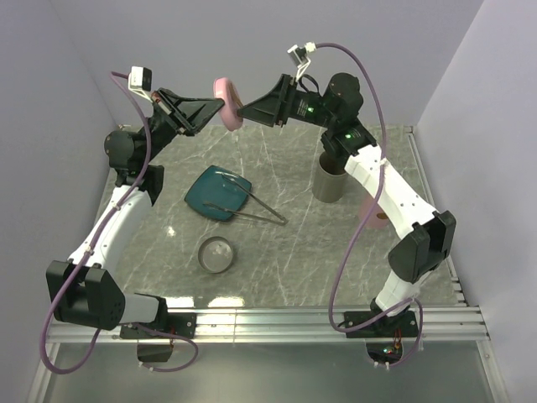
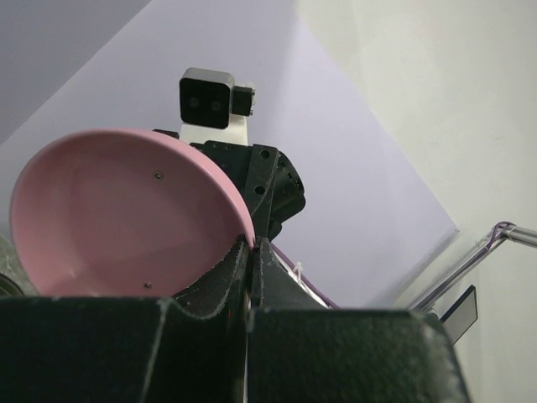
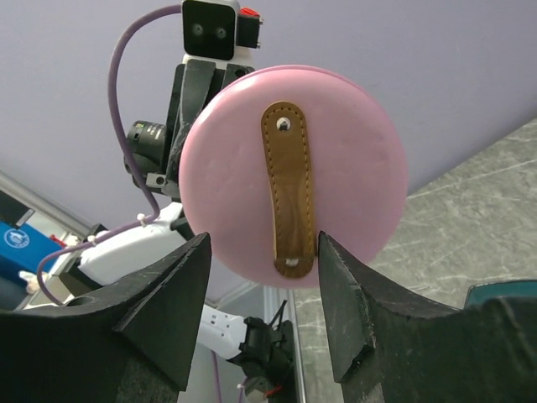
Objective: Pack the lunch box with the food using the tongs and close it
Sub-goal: Pick up the box lid from the center of the board.
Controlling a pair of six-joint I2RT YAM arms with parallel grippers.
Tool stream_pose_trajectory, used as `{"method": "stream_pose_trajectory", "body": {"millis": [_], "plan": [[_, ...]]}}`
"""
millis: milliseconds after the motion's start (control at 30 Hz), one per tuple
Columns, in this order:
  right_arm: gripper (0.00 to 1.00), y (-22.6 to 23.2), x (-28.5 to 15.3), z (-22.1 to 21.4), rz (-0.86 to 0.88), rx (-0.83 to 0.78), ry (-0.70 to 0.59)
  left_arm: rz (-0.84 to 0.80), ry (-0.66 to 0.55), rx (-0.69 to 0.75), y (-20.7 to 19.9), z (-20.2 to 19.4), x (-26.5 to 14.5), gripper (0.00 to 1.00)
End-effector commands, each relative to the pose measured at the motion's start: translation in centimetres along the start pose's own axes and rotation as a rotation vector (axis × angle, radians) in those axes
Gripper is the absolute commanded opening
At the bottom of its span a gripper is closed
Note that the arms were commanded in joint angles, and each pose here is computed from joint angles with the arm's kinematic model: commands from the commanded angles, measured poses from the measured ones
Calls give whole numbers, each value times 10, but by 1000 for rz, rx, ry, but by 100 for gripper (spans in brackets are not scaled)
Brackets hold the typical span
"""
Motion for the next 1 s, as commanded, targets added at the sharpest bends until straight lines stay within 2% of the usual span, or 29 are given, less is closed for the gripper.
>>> {"method": "stream_pose_trajectory", "body": {"millis": [0, 167, 300, 467, 567, 600, 700, 800, 867, 900, 967], "plan": [[61, 18, 6, 16, 20, -104, -33, -37, 20, 30, -10, -6, 2, 0], [61, 17, 9, 16, -34, -123, -21, -35, 37, 30, -8, -8, 3, 0], [55, 16, 9, 13, -24, -127, -12, -31, 42, 29, -7, -9, 3, 0], [41, 20, 9, 10, 49, -117, -10, -26, 40, 26, -6, -9, 3, 0], [26, 23, 7, 11, 81, -122, -6, -19, 43, 22, -4, -9, 3, 0], [17, 23, 7, 11, 84, -124, -3, -20, 48, 24, -5, -10, 3, 0], [0, 23, 6, 11, 84, -134, 2, -15, 50, 27, -4, -10, 3, 0], [0, 24, -1, 12, 99, -168, 11, 3, 59, 47, -2, -11, 0, 1], [0, 22, -9, 16, 79, -179, 11, 33, 70, 58, 2, -14, -3, 9], [0, 20, -13, 16, 66, -180, 14, 39, 74, 66, 3, -15, -5, 23], [0, 19, -21, 19, 40, -191, 10, 64, 79, 86, 7, -17, -8, 37]]}}
Point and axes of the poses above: each gripper's point midway between its finger pads, its own x axis out along the fingers, its own y axis along the line the jaws close on, z = x × y, the point moved 10 cm from there along -x, back along the fingers, and after that the axes turned 12 degrees about -x, right-handed, at the moved point
